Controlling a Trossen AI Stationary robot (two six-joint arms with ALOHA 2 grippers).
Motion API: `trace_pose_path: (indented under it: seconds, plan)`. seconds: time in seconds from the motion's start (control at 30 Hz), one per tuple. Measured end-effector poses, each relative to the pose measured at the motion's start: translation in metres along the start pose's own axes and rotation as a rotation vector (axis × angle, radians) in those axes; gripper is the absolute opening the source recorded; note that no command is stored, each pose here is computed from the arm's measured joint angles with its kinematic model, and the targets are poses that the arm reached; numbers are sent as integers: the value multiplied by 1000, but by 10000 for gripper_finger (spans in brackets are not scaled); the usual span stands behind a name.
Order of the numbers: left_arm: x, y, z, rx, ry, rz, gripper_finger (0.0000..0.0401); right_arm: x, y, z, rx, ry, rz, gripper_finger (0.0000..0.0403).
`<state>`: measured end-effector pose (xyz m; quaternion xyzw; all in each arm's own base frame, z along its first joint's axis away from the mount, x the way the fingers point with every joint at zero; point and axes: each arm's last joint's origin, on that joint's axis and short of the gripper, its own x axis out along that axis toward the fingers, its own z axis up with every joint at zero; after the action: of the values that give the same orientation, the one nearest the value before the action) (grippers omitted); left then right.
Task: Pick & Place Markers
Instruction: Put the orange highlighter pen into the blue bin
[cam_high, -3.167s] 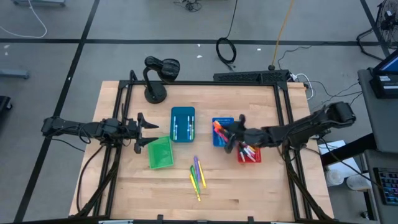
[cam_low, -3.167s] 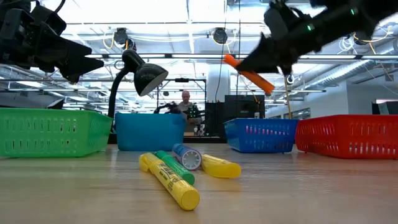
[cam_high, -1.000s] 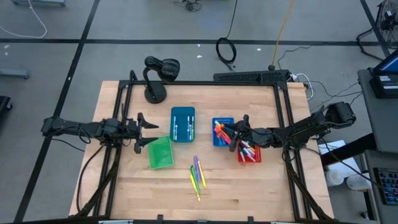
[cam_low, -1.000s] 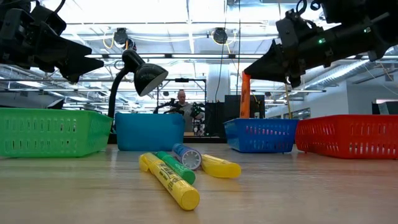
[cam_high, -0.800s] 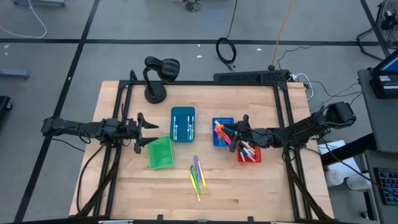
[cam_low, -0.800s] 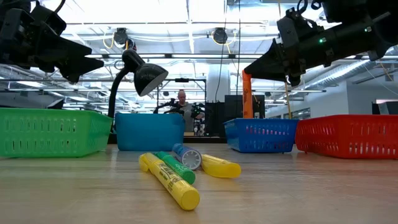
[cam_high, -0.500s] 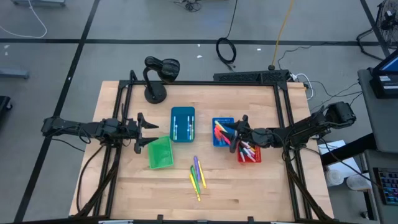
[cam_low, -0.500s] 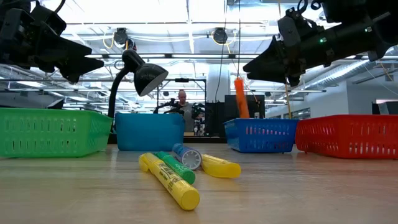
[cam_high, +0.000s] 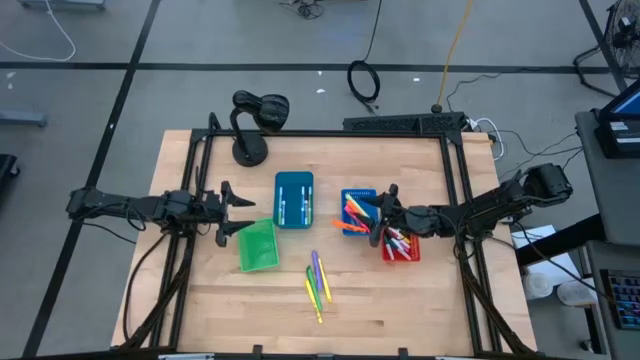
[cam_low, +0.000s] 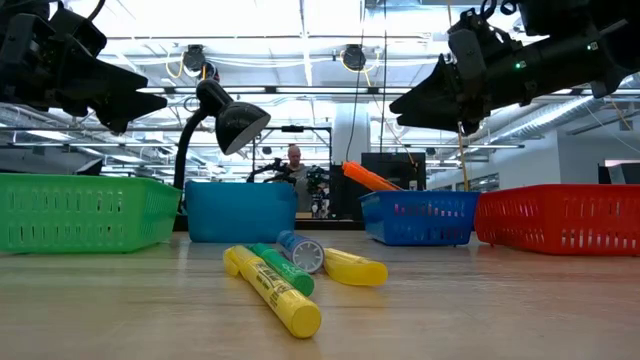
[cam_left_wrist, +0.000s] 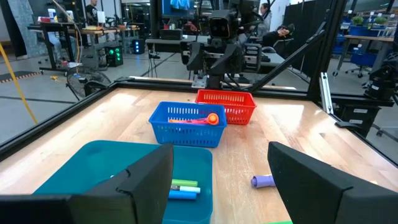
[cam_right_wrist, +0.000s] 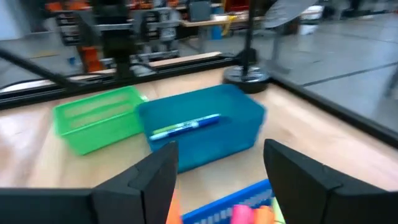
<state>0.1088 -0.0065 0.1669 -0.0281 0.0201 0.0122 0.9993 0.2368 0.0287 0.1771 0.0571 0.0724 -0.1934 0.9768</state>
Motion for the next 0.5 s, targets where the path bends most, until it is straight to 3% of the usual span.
trace_pose_path:
  seconds: [0.23,0.5]
  plan:
    - [0,0,0,0,0,0,267,0,13,0,-54,57,280,226]
    - [0,0,0,0,1,0,267,35,66,-15,-288,289,367,226]
